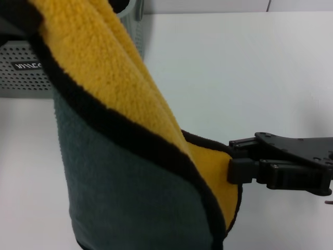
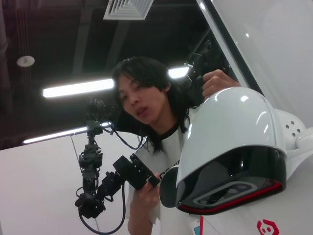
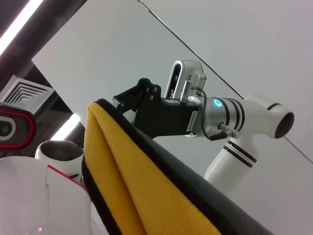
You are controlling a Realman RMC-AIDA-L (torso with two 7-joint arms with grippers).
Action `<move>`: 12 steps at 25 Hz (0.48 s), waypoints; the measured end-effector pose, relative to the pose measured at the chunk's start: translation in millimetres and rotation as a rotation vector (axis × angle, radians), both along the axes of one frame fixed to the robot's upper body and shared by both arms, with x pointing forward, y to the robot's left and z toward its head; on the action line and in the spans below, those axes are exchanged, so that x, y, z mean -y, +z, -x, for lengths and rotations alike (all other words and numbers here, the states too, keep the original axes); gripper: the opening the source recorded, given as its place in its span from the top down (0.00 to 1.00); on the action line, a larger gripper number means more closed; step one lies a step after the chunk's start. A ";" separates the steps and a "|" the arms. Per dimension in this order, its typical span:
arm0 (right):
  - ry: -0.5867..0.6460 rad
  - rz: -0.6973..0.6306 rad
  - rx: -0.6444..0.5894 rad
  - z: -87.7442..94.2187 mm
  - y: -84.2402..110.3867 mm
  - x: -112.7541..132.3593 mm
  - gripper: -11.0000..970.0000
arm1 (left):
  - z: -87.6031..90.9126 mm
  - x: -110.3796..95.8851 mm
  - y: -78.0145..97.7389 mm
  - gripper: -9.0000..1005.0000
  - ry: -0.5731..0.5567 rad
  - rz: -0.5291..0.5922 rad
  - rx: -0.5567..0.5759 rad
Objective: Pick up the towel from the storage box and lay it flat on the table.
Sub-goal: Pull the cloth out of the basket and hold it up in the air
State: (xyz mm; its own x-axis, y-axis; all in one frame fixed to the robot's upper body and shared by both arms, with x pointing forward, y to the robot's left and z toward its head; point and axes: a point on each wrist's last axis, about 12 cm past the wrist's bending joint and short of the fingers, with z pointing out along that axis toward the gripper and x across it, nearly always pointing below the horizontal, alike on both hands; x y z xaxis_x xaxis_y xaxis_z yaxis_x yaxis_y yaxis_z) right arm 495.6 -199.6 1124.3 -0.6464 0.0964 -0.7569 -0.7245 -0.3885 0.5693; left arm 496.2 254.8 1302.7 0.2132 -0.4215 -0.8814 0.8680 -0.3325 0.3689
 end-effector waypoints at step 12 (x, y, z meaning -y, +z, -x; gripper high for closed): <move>-0.020 0.013 0.012 -1.0 -2.6 -2.6 0.80 | -1.5 0.9 -3.9 0.97 0.005 0.001 -0.019</move>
